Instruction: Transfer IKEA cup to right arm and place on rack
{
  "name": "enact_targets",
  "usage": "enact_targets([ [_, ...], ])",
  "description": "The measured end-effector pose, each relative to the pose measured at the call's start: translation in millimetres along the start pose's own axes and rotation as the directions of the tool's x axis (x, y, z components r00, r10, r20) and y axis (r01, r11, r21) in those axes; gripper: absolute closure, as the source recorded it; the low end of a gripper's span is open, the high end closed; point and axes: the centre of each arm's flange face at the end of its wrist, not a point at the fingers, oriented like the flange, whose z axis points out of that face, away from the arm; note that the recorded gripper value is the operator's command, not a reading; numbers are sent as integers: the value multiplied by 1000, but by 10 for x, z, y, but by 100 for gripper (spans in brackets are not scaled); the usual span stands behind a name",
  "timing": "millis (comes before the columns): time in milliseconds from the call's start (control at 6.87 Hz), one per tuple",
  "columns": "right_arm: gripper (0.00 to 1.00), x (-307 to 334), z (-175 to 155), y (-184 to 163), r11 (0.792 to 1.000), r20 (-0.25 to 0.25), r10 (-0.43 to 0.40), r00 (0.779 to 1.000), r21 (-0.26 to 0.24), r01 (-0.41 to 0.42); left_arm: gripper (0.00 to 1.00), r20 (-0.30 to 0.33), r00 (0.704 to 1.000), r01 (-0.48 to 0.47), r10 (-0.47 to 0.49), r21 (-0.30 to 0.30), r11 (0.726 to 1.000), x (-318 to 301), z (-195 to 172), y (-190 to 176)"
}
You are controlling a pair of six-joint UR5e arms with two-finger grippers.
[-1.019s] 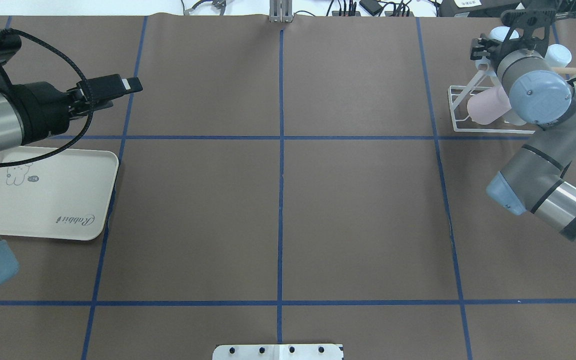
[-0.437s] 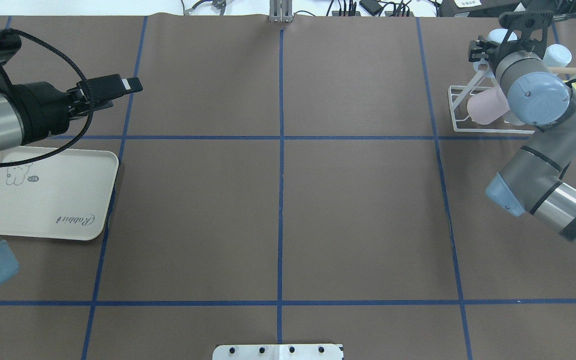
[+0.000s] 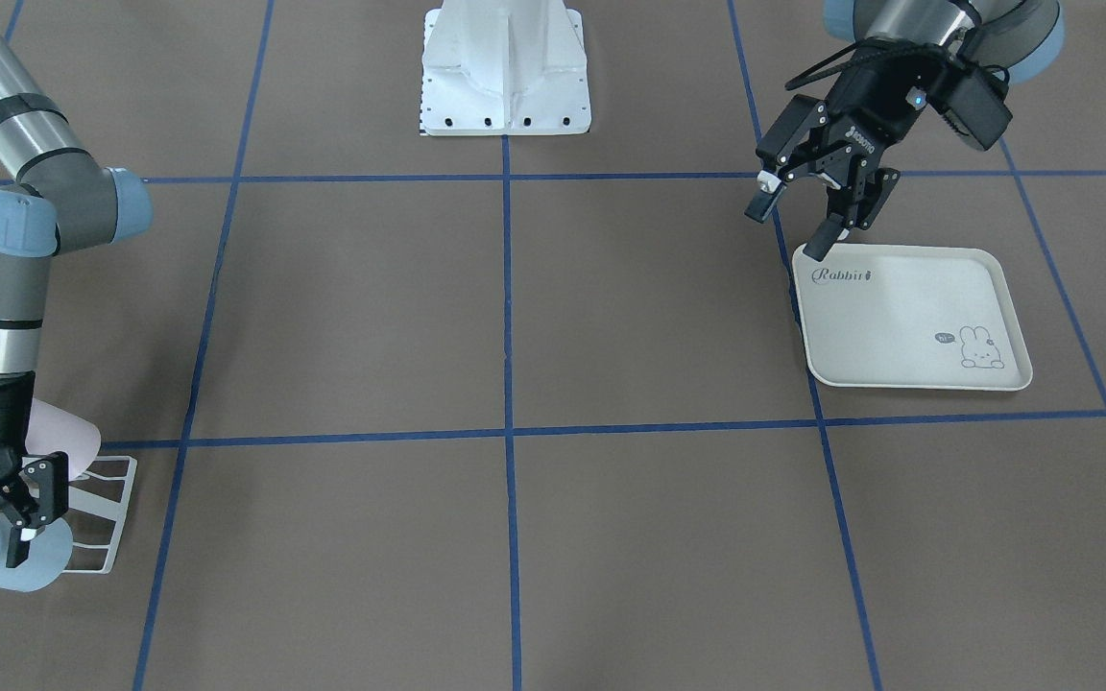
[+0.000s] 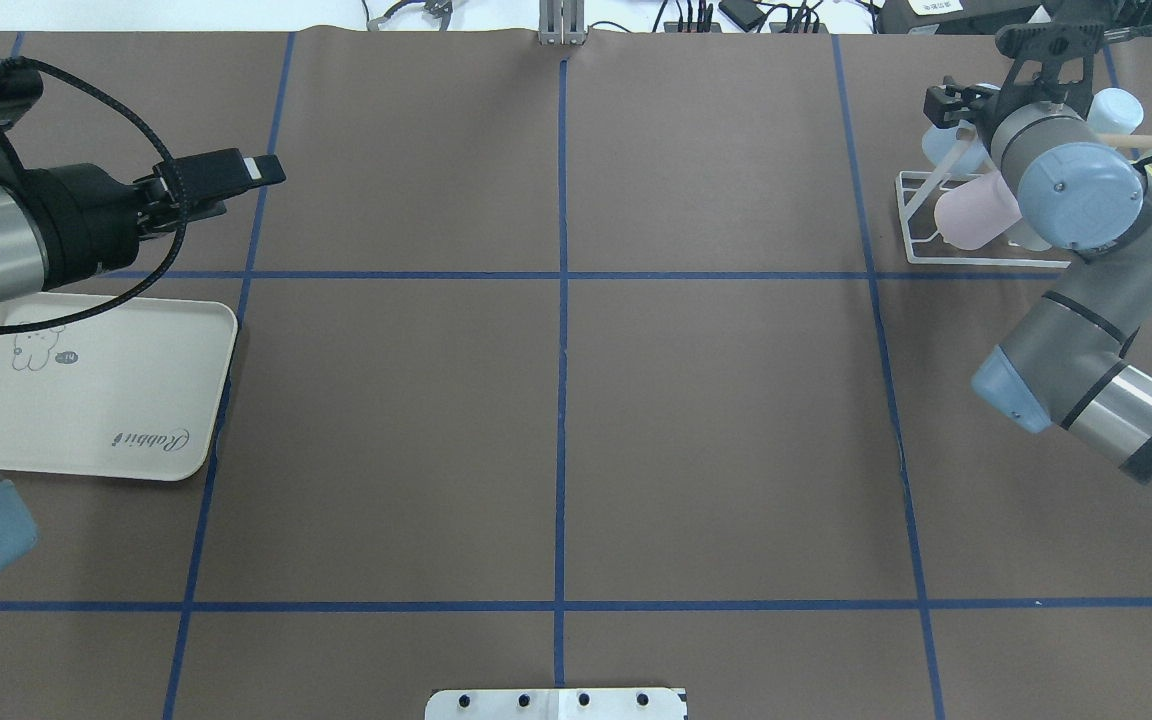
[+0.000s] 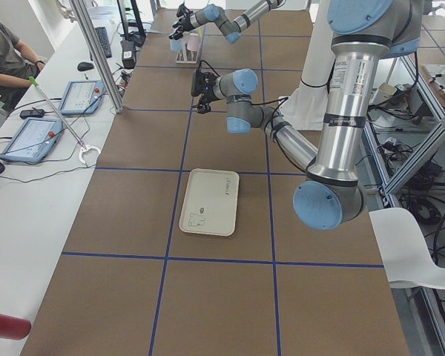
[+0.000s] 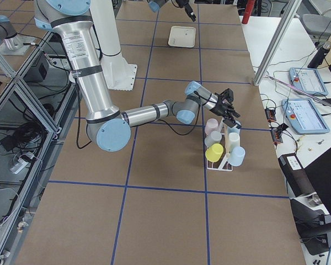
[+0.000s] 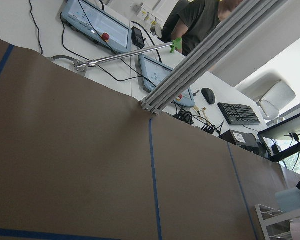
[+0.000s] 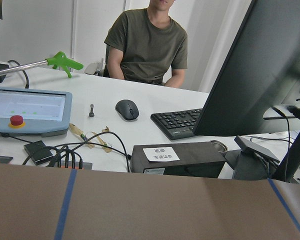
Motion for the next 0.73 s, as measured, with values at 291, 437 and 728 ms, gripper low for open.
enact_targets([
  [291,0,30,-93,-152,1000,47,12,999,-29,-10,0,-1,1000,-3,3,1,1000,5,-6,-4],
  [437,0,137,-153,-329,998,75,23,997,-56,-19,0,-4,1000,-9,9,1,1000,19,-24,-11],
  [728,0,529,-460,-847,991,105,5,994,-132,9,0,-6,1000,-29,29,-16,999,25,-95,-96],
])
